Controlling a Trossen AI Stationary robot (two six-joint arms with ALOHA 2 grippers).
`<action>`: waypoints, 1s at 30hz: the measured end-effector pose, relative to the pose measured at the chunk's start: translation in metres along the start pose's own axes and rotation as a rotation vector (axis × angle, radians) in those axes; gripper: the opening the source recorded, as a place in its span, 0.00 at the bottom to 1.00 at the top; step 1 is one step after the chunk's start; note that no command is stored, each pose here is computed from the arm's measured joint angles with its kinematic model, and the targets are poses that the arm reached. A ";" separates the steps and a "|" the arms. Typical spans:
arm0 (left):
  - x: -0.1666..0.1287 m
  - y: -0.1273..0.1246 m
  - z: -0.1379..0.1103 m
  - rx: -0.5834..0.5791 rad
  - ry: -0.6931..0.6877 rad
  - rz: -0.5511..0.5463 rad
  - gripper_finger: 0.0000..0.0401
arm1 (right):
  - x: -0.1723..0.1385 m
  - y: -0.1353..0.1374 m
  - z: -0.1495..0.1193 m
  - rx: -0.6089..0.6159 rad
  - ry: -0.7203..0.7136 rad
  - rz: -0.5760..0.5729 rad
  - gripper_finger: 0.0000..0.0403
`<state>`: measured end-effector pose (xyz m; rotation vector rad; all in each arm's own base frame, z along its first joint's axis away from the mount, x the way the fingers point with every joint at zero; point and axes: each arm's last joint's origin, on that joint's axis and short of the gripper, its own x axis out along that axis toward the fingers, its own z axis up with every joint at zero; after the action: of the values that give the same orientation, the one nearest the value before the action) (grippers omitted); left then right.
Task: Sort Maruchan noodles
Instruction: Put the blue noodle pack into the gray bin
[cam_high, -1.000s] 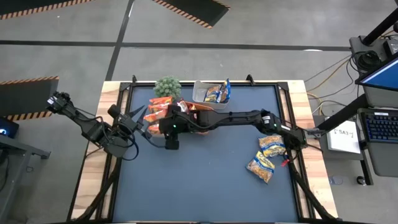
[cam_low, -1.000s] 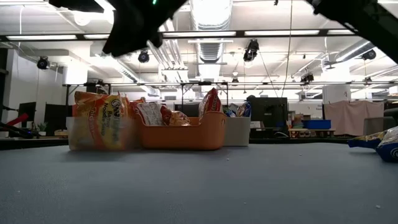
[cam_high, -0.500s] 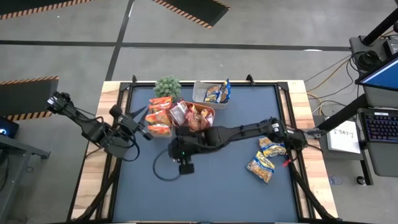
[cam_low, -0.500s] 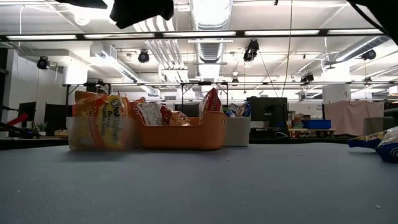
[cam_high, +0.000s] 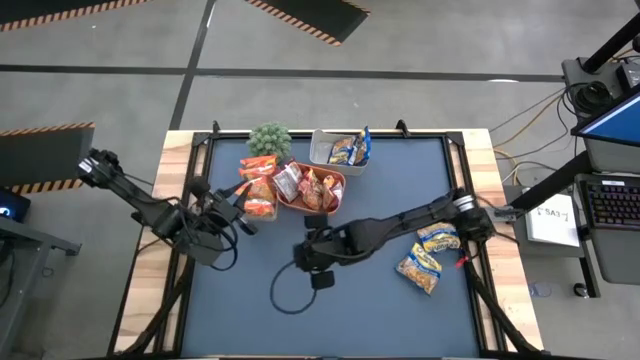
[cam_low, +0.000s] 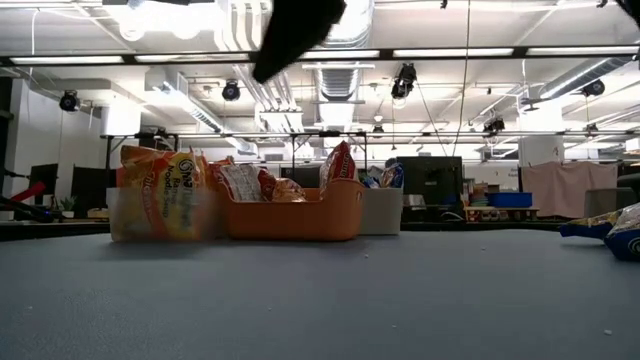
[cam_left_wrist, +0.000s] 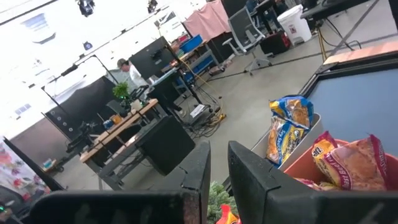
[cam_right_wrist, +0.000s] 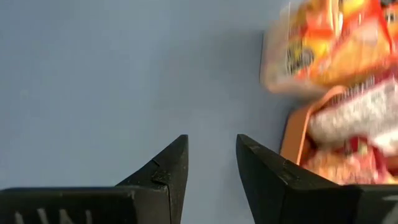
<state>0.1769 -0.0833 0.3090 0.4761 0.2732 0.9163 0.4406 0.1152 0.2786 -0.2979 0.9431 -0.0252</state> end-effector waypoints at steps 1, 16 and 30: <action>0.000 -0.002 0.001 0.009 0.000 0.000 0.10 | -0.003 -0.001 -0.007 0.006 -0.004 0.001 0.30; 0.001 -0.017 0.014 0.063 0.002 0.001 0.10 | -0.079 -0.045 -0.118 0.476 0.017 0.027 0.23; 0.010 -0.014 0.013 0.117 0.023 0.082 0.10 | -0.088 -0.007 -0.218 1.150 0.608 0.367 0.13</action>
<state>0.1977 -0.0859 0.3132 0.5880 0.3311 0.9895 0.2151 0.0696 0.2310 0.9981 1.4123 -0.3217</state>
